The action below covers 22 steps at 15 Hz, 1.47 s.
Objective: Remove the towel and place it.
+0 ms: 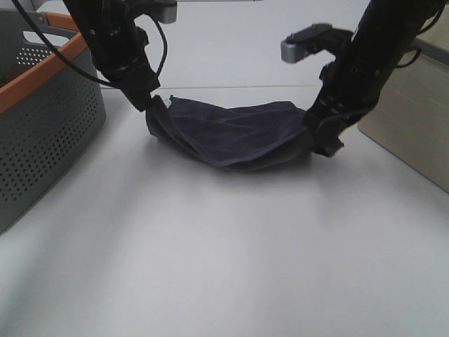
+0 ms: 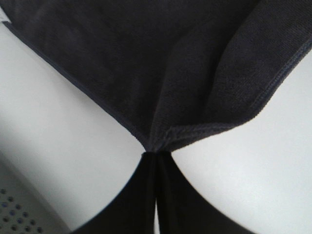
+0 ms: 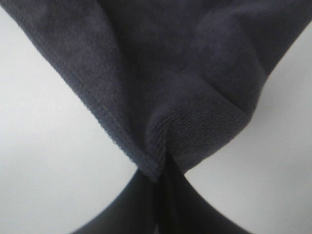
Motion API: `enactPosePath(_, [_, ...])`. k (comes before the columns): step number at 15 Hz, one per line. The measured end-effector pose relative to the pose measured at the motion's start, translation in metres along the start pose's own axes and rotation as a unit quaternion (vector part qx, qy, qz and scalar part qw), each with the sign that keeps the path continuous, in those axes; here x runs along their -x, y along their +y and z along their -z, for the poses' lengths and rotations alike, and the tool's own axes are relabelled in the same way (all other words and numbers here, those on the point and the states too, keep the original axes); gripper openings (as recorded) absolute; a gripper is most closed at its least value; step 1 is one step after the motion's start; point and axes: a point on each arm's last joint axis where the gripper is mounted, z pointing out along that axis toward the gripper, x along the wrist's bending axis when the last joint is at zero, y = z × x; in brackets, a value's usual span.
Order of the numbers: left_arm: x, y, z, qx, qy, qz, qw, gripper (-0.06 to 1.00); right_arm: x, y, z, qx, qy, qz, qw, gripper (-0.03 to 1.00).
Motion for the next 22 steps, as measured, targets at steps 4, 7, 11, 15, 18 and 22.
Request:
enactPosePath(4, [0.013, -0.024, -0.036, -0.054, -0.061, 0.019, 0.997, 0.0, -0.009, -0.027, -0.031, -0.142, 0.082, -0.012, 0.986, 0.0])
enactPosePath(7, [0.031, -0.045, -0.046, -0.094, -0.088, 0.01, 0.992, 0.0, -0.011, -0.031, -0.03, -0.166, 0.093, -0.011, 0.982, 0.0])
enactPosePath(11, [0.052, -0.069, -0.052, -0.133, -0.116, 0.01, 0.984, 0.0, -0.013, -0.036, -0.034, -0.178, 0.098, -0.016, 0.979, 0.0])
enactPosePath(15, [0.06, -0.092, -0.049, -0.165, -0.116, 0.004, 0.98, 0.0, -0.025, -0.052, -0.048, -0.199, 0.146, -0.045, 0.968, 0.0])
enactPosePath(18, [0.064, -0.103, -0.055, -0.186, -0.121, 0.005, 0.975, 0.0, -0.038, -0.061, -0.057, -0.202, 0.196, -0.085, 0.956, 0.0])
enactPosePath(22, [0.066, -0.109, -0.059, -0.197, -0.128, 0.007, 0.972, 0.0, -0.045, -0.071, -0.064, -0.216, 0.218, -0.101, 0.946, 0.05])
